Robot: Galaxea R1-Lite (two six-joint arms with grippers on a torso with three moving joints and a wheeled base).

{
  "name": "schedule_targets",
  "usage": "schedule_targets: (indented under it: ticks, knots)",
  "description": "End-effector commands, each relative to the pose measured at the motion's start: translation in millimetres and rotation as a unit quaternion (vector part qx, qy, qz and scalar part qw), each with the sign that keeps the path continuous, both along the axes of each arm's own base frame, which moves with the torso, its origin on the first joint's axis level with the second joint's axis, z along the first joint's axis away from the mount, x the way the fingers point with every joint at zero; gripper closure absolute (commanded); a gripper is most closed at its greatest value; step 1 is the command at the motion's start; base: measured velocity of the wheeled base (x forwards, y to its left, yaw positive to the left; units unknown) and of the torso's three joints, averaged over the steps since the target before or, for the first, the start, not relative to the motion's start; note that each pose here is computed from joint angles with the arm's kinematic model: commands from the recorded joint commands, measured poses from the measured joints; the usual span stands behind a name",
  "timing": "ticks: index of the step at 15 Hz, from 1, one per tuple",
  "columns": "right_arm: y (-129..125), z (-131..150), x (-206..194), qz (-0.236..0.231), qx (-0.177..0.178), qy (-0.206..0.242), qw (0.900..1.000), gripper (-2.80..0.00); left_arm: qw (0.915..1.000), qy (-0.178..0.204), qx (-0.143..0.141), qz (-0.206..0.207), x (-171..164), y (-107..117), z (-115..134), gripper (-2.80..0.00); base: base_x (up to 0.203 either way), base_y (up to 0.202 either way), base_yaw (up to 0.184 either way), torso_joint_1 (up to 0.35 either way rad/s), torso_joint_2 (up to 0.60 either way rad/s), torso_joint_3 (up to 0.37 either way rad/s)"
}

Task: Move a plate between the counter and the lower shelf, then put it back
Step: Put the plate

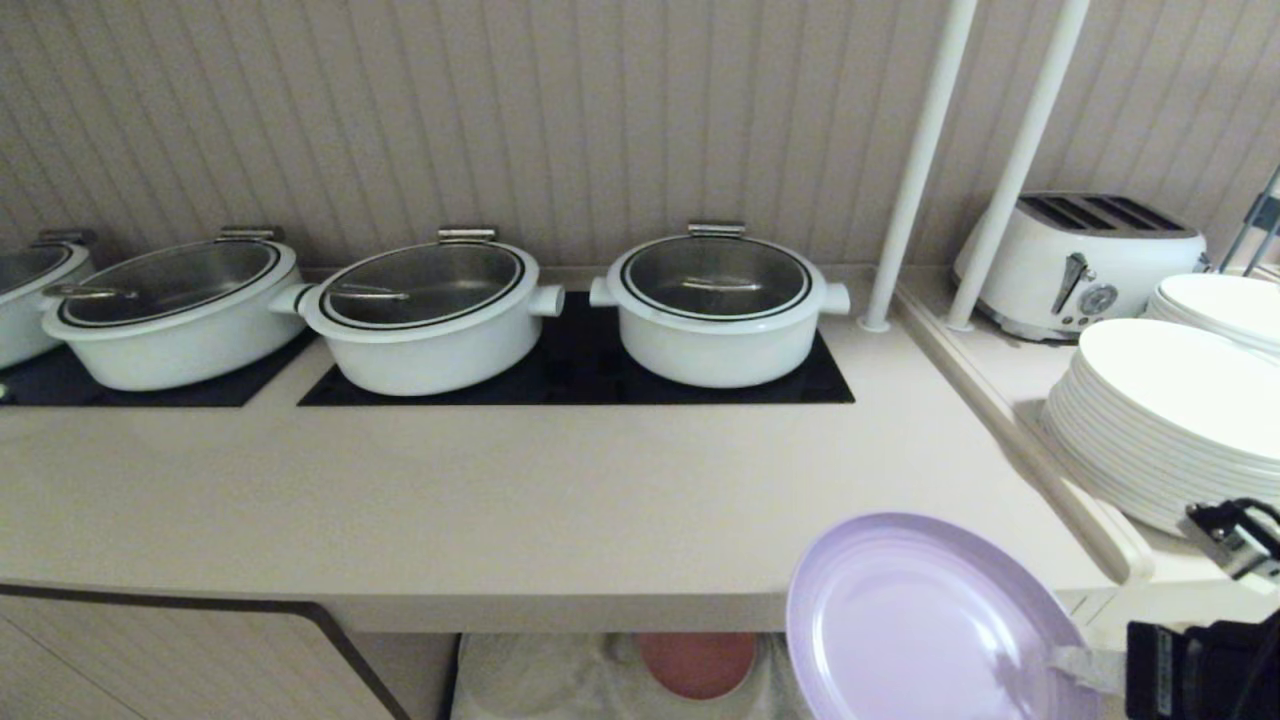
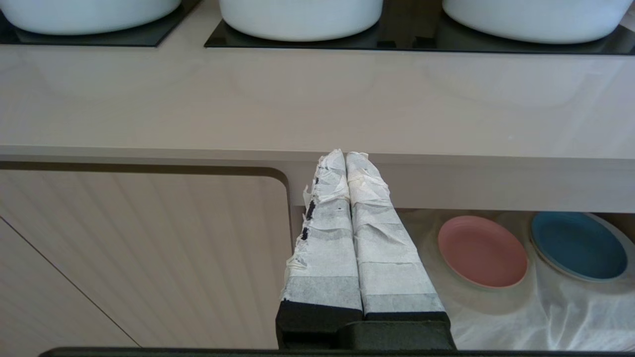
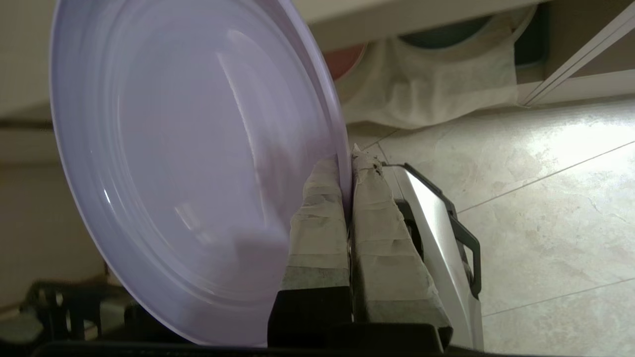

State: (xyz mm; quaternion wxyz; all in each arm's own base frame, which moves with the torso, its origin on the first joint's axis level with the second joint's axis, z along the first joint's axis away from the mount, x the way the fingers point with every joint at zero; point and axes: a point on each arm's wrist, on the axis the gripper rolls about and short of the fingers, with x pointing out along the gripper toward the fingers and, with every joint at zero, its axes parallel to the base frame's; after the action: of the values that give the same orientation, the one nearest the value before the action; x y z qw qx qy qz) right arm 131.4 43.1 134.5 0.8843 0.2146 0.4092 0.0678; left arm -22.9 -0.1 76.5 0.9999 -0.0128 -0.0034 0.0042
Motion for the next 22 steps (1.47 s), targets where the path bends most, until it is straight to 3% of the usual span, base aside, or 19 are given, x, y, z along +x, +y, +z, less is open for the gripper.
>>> schedule_targets:
  ticks: [1, 9, 11, 22]
  knots:
    - [-0.7, 0.2, 26.7, -0.027, -0.004, 0.021, 0.999, 0.00, 1.0000, 0.000, 0.000, 0.000, 0.1, 0.0, 0.1, 0.00, 0.000, 0.000, 0.000, 0.000, 0.00, 0.000]
    - [-6.9, -10.9, 84.0, -0.071, -0.010, 0.063, 0.995, 0.00, 1.0000, 0.000, 0.000, 0.000, 0.1, 0.0, 0.1, 0.00, 0.000, 0.000, 0.000, 0.000, 0.00, 0.000]
    - [-5.5, -13.4, 94.8, -0.073, 0.010, 0.072, 0.995, 0.00, 1.0000, 0.000, 0.000, 0.000, 0.1, 0.0, 0.1, 0.00, 0.000, 0.000, 0.000, 0.000, 0.00, 0.000]
    - [-22.5, -37.5, 167.7, -0.129, 0.036, 0.064, 0.989, 0.00, 1.0000, 0.000, 0.000, 0.000, 0.1, 0.0, 0.1, 0.00, 0.000, 0.000, 0.000, 0.000, 0.00, 0.000]
